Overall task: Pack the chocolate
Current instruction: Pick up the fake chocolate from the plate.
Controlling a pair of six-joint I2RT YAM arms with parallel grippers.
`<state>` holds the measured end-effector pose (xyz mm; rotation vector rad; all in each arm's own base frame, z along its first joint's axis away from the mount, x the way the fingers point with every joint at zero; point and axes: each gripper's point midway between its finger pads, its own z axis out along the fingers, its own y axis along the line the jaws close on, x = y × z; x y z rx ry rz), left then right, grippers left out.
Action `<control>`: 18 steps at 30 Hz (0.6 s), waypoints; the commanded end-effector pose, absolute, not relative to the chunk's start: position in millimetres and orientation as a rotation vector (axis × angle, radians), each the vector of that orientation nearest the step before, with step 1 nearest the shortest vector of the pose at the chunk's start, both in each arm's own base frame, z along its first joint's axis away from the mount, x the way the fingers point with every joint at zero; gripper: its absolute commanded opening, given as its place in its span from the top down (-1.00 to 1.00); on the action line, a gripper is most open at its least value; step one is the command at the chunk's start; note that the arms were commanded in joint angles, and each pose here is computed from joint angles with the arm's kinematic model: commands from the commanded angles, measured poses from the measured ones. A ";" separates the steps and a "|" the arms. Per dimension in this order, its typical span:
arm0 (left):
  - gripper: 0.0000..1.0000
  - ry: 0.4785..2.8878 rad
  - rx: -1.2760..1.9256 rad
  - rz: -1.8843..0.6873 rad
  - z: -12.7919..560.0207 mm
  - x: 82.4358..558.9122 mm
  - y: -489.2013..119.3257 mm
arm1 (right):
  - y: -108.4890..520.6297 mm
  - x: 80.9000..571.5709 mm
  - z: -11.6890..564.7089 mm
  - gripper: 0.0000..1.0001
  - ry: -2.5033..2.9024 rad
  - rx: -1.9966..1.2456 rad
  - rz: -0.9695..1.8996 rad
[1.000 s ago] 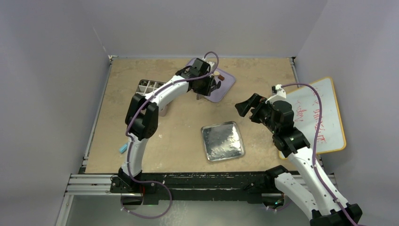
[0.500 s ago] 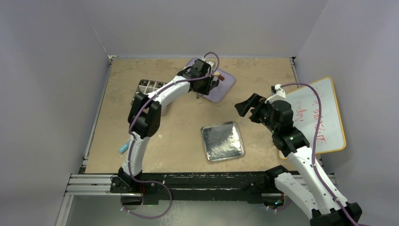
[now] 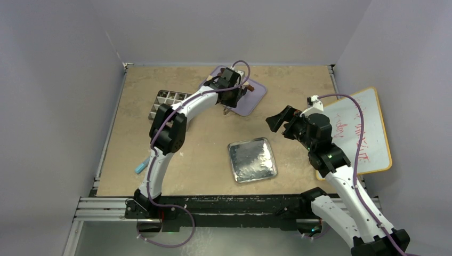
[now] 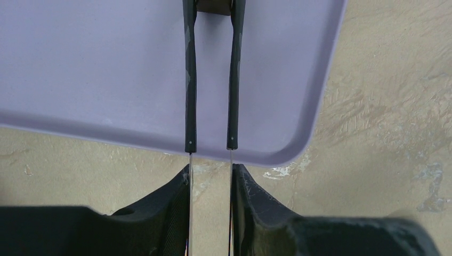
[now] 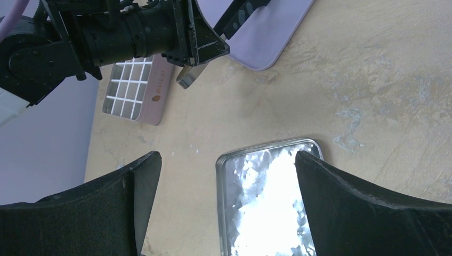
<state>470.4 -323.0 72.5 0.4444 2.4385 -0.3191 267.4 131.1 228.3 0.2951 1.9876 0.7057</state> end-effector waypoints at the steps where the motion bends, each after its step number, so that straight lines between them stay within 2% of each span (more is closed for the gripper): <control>1: 0.58 2.376 0.431 -0.330 106.7 479.8 -323.1 | 130.6 271.6 245.9 -0.95 1.937 0.271 0.699; 18: 0.63 2.393 0.401 -0.341 137.1 456.6 -309.1 | 131.3 271.1 249.5 -0.95 1.924 0.264 0.707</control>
